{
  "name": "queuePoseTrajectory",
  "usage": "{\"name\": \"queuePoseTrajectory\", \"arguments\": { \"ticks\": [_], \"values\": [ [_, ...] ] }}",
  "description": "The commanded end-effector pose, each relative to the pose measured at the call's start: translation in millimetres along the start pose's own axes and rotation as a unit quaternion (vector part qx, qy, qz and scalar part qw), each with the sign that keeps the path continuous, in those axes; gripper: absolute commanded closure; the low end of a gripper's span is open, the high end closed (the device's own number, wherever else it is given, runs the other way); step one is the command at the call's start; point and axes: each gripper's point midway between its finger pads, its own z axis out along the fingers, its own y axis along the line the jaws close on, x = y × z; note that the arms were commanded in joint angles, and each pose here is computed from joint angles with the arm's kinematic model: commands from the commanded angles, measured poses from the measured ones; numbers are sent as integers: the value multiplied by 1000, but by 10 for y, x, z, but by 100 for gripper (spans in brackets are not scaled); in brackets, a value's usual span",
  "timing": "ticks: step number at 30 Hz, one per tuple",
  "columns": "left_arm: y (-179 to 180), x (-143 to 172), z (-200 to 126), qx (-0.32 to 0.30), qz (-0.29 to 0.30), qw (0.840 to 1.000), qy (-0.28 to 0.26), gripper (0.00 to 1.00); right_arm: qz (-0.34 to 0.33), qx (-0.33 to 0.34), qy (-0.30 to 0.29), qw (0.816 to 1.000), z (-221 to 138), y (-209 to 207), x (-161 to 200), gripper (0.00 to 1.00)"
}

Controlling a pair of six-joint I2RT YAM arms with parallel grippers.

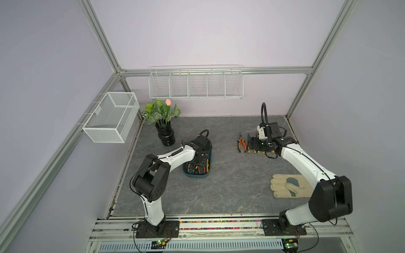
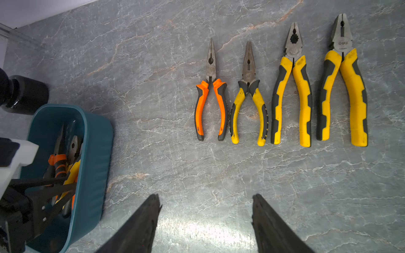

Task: Take the pliers out of the storage box
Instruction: Pick up the pliers from the storage box.

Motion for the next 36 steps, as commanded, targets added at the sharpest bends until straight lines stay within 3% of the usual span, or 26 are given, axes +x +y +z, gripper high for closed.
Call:
{"name": "queuePoseTrajectory", "arguments": {
  "ticks": [1,10,13,15,21,31,36],
  "values": [
    [136,129,8,-28,-1,1000,14,68,2,-11,-12,1000,-56,32,-29,31],
    [155,356,143,-31,-9,999,33,71,5,-12,-8,1000,-48,32,-8,31],
    [159,382,159,-31,-10,999,34,84,5,-11,-8,1000,-62,27,-3,31],
    [152,386,164,-29,-11,999,36,100,5,-11,-8,1000,-65,24,0,31],
    [161,308,-14,-24,-28,999,9,100,4,-10,-7,1000,-81,21,7,31],
    [111,-10,-822,29,-57,993,-101,100,-27,-6,-2,1000,-106,143,31,26],
    [108,-35,-997,26,-54,990,-127,100,-32,-53,15,998,-97,436,77,24]
  ]
}}
